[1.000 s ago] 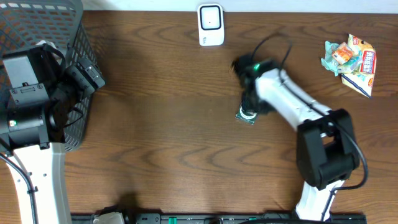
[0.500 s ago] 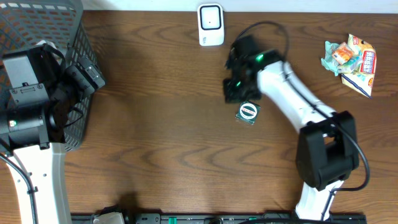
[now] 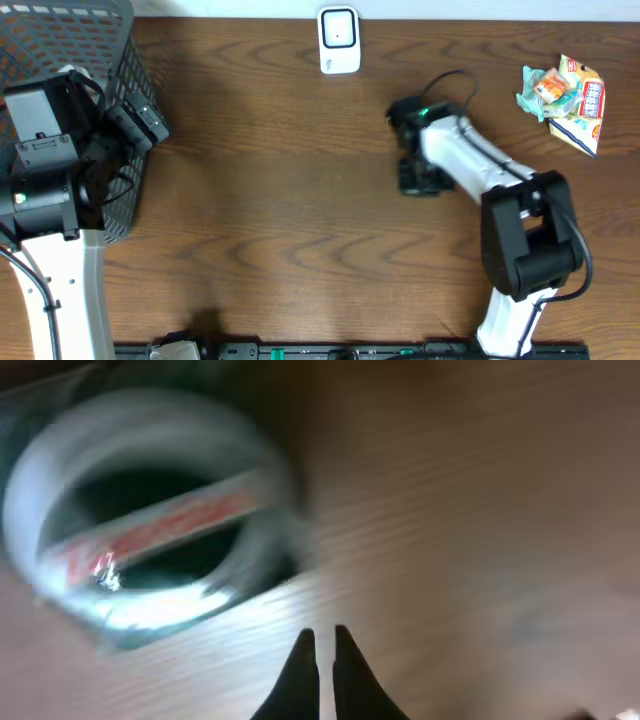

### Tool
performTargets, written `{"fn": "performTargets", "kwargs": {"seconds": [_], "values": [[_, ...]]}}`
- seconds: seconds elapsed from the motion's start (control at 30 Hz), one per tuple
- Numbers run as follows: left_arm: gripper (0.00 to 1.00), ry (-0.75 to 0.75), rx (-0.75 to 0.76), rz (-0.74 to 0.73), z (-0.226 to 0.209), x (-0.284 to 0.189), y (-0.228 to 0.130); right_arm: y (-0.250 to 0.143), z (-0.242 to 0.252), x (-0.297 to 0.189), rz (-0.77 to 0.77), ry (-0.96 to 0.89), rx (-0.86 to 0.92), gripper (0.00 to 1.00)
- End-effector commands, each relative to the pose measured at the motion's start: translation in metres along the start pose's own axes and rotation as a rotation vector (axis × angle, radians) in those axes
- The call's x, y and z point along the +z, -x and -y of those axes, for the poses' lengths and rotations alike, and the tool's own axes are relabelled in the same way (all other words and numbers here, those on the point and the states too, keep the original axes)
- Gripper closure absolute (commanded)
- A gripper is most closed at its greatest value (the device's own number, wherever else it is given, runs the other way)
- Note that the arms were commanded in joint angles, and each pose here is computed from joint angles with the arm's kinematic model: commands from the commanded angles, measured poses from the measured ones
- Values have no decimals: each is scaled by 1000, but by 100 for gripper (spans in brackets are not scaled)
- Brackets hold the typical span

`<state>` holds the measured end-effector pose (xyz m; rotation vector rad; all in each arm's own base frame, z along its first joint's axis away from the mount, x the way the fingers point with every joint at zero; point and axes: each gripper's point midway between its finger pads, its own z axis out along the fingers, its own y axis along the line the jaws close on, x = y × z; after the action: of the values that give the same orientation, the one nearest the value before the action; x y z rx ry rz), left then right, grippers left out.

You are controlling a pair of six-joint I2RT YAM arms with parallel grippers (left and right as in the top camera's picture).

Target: Scan the item barcode

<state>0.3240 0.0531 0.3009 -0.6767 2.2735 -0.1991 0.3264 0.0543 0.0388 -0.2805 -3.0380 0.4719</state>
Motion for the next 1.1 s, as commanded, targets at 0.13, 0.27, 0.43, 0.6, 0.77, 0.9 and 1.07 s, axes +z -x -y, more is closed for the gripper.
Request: {"fn": "performTargets", "kwargs": {"seconds": [0.13,0.27,0.43,0.6,0.77,0.9,1.07], "values": [[2,12,10,4,-3,0,1,57,-13,-77,99,376,-87,99],[2,12,10,4,-3,0,1,31,-64,-80,57,612,-301,99],[2,12,10,3,-3,0,1,-12,-83,-26,-62,600,-326,92],[2,12,10,4,-3,0,1,-9,-56,21,-67,443,-141,99],[2,12,10,4,-3,0,1,46,19,23,76,167,143,95],[2,12,10,4,-3,0,1,95,33,-23,184,290,147,90],[2,12,10,4,-3,0,1,125,34,-80,287,418,122,70]]}}
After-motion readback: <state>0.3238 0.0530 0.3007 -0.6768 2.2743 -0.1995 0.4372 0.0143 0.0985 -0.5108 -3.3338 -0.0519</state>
